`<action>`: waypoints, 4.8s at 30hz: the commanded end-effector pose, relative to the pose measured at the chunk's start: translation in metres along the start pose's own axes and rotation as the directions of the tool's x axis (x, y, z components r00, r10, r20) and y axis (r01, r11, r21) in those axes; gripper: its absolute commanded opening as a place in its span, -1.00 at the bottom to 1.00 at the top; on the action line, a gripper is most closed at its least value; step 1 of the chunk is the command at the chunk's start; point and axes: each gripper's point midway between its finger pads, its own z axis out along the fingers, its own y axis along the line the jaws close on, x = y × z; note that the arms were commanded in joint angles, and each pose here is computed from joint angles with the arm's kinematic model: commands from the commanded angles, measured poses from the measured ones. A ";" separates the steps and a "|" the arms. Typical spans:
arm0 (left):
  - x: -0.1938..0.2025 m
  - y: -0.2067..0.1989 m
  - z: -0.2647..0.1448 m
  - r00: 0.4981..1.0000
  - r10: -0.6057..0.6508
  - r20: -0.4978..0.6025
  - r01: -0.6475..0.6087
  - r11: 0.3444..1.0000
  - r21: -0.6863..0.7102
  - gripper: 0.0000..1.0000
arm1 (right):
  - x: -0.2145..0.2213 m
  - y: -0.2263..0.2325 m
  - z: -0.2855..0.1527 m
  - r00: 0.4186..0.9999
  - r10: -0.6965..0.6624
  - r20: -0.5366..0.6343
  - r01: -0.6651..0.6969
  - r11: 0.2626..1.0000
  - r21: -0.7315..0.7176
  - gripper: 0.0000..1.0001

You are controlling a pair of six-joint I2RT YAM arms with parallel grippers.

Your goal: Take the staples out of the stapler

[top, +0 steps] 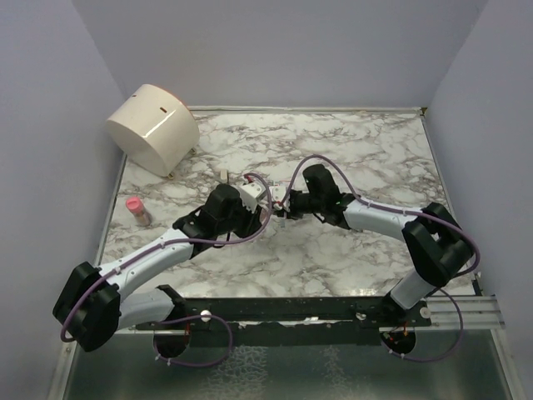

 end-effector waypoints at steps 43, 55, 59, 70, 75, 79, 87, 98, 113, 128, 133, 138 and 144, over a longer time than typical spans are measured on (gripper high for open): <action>0.017 0.021 0.004 0.829 -0.551 0.099 0.559 0.810 -0.178 -1.00 | -0.032 0.008 0.016 0.981 0.037 0.188 -0.047 0.998 0.050 0.08; -0.033 -0.039 -0.017 0.967 -0.253 0.019 0.242 0.943 0.229 -1.00 | -0.054 0.006 -0.075 0.678 0.655 0.335 -0.644 0.748 -0.159 0.99; -0.043 -0.057 -0.029 0.993 -0.116 0.017 0.103 0.930 0.354 -1.00 | -0.076 0.017 -0.083 0.686 0.660 0.307 -0.595 0.751 -0.286 0.95; -0.045 -0.089 -0.047 0.999 -0.002 0.034 -0.017 0.833 0.554 -1.00 | -0.096 0.047 -0.089 0.645 0.742 0.183 -0.522 0.603 -0.604 0.52; -0.041 -0.094 -0.048 1.000 -0.005 0.026 -0.011 0.811 0.585 -1.00 | -0.097 0.050 -0.087 0.644 0.747 0.166 -0.505 0.578 -0.642 0.17; -0.039 -0.094 -0.047 1.000 0.000 0.018 -0.011 0.808 0.589 -1.00 | -0.096 0.052 -0.085 0.639 0.754 0.151 -0.508 0.561 -0.654 -0.01; -0.033 -0.095 -0.046 1.000 0.003 0.000 -0.002 0.801 0.598 -1.00 | -0.102 0.049 -0.088 0.643 0.749 0.160 -0.497 0.567 -0.657 -0.04; -0.036 -0.095 -0.044 1.000 0.010 -0.005 -0.005 0.799 0.602 -1.00 | -0.104 0.057 -0.089 0.654 0.740 0.157 -0.475 0.564 -0.676 -0.88; -0.084 -0.018 -0.033 0.987 -0.040 0.156 0.020 0.992 0.124 0.28 | -0.052 0.015 -0.064 0.604 0.737 0.303 -0.721 0.667 -0.186 -0.98; -0.105 0.057 -0.067 0.948 0.041 0.317 0.062 0.949 -0.308 0.48 | 0.083 -0.035 -0.084 0.685 0.718 0.127 -0.620 0.483 0.618 -0.98; -0.108 0.059 -0.075 0.938 0.059 0.342 0.056 0.947 -0.316 0.48 | 0.098 -0.011 -0.053 0.613 0.789 -0.037 -0.623 0.512 0.592 -0.98; -0.103 0.059 -0.077 0.937 0.051 0.346 0.064 0.947 -0.314 0.49 | 0.110 0.012 -0.040 0.512 0.853 -0.099 -0.665 0.466 0.583 -0.98; -0.103 0.058 -0.078 0.935 0.057 0.350 0.059 0.948 -0.313 0.49 | 0.076 -0.028 -0.054 0.564 0.825 -0.040 -0.637 0.465 0.615 -0.98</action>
